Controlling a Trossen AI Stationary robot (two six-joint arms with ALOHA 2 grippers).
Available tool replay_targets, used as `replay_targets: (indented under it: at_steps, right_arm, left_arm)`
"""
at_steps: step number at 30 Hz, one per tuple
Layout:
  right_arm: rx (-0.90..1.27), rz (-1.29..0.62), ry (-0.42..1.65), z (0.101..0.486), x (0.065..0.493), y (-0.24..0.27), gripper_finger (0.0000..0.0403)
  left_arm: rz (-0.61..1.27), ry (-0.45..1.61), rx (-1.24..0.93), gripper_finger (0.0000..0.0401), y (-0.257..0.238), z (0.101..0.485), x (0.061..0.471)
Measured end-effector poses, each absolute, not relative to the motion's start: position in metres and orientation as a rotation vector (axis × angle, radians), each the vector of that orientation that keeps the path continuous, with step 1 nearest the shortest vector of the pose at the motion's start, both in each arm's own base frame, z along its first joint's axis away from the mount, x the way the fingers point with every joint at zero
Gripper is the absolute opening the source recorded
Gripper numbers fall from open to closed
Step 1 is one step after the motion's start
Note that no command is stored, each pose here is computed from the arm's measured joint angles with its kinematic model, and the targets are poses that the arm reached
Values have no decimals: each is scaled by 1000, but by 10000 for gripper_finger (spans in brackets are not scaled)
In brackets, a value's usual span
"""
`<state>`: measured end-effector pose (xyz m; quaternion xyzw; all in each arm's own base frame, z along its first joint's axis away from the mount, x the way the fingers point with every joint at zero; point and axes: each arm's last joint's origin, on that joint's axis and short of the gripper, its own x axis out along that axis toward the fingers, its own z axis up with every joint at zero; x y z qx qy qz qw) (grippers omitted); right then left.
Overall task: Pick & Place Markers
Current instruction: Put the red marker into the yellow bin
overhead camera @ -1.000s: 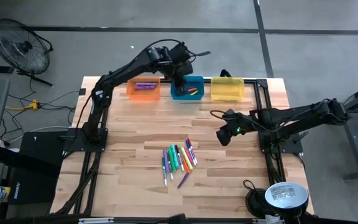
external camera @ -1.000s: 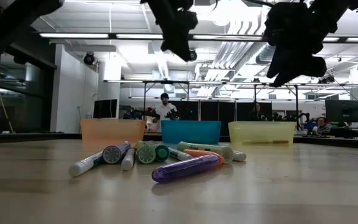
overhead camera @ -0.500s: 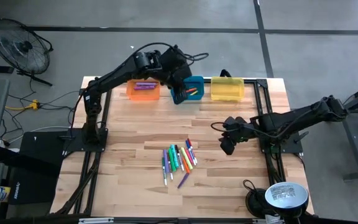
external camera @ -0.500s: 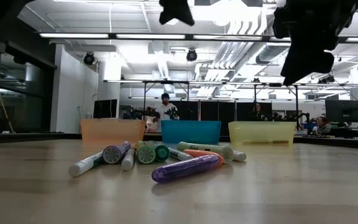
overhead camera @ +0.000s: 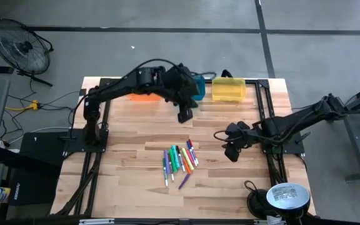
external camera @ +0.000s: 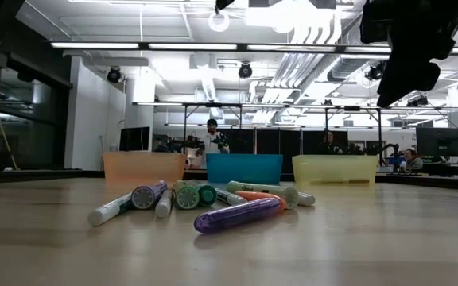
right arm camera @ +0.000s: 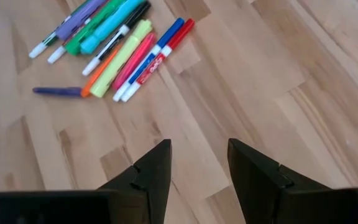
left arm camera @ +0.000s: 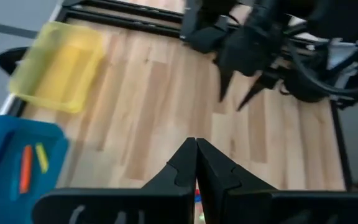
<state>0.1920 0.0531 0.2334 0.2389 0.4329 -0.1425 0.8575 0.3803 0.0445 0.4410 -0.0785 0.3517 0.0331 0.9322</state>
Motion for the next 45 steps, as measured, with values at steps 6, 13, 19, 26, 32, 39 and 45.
replay_targets:
  at_steps: [6, 13, 19, 26, 32, 39, 45]
  right_arm:
    - [495, -301, 900, 234, 190, 59, 145]
    - [489, -275, 906, 233, 188, 66, 145]
    - [482, -284, 895, 234, 187, 68, 146]
    - [533, -319, 867, 234, 188, 68, 146]
    - [623, -266, 725, 244, 200, 71, 145]
    - [693, -256, 492, 262, 217, 60, 144]
    - [639, -276, 476, 288, 244, 59, 144]
  left_arm:
    - [21, 679, -189, 1, 20, 419, 402]
    - [20, 690, -273, 1, 5, 384, 401]
    - [49, 617, -299, 0, -2, 377, 381]
    - [61, 522, -308, 0, -7, 371, 344]
    - [50, 454, -309, 0, -11, 358, 306]
    - [43, 401, -344, 0, -9, 333, 252]
    - [23, 289, -382, 0, -7, 319, 203]
